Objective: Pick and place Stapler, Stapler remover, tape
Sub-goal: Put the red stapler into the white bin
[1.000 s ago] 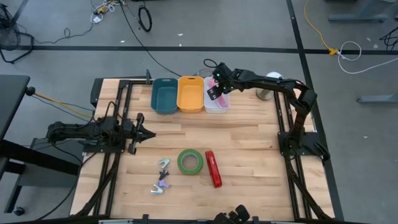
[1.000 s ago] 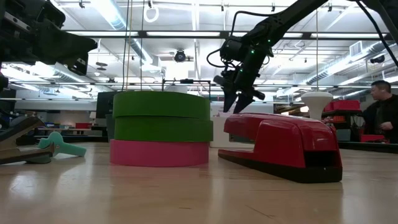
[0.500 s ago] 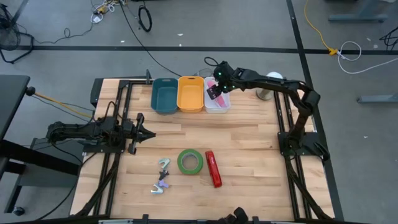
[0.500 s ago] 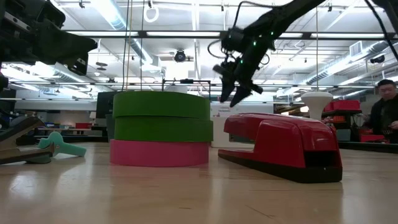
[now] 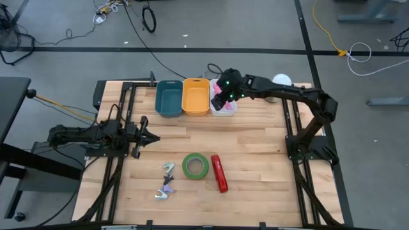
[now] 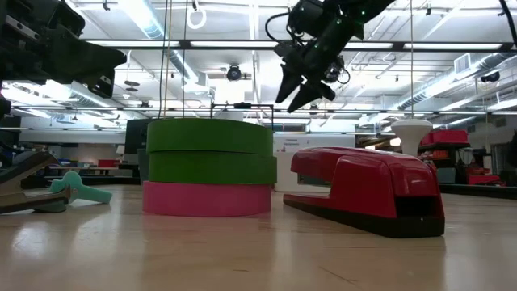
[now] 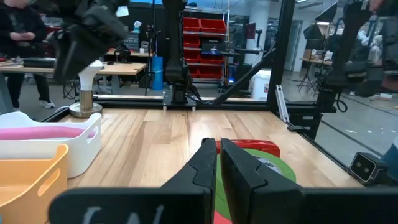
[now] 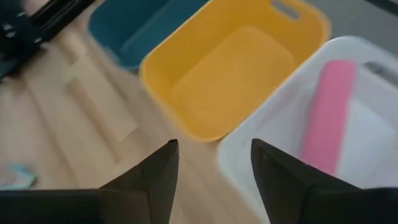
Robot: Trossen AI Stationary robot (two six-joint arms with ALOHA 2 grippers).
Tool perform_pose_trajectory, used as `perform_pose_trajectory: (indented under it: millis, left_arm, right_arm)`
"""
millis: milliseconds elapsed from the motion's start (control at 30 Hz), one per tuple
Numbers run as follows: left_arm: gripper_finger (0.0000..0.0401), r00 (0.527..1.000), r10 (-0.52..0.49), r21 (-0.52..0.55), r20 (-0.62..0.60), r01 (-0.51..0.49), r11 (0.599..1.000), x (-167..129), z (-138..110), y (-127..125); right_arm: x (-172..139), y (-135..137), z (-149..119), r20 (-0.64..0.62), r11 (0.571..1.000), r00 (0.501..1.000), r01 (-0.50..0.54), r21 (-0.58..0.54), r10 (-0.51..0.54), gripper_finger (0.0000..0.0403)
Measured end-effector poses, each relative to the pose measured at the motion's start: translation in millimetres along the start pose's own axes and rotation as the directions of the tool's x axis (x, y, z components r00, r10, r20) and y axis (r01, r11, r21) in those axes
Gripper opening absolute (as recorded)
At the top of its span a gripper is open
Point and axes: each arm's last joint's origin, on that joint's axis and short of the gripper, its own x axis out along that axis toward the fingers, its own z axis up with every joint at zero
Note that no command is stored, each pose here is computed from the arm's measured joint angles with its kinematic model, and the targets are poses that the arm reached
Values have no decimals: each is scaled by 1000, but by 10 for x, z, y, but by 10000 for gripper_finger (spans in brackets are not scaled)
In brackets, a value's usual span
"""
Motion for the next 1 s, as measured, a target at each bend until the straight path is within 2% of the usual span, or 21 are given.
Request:
perform_pose_trajectory:
  millis: [133, 400, 800, 1000]
  left_arm:
    - [25, 1000, 0, 0, 0, 0, 1000, 0, 0, 0]
    - [25, 1000, 0, 0, 0, 0, 1000, 0, 1, 0]
    - [25, 1000, 0, 0, 0, 0, 1000, 0, 0, 0]
    - [25, 1000, 0, 0, 0, 0, 1000, 0, 1, 0]
  right_arm:
    - [0, 131, -67, -23, 1000, 999, -23, 0, 23, 201]
    - [-18, 425, -267, -101, 996, 994, -60, -73, 53, 201]
    - [-221, 893, -597, -182, 970, 976, -151, -189, 116, 201]
    - [-295, 1157, -803, -210, 964, 967, -184, -190, 143, 201]
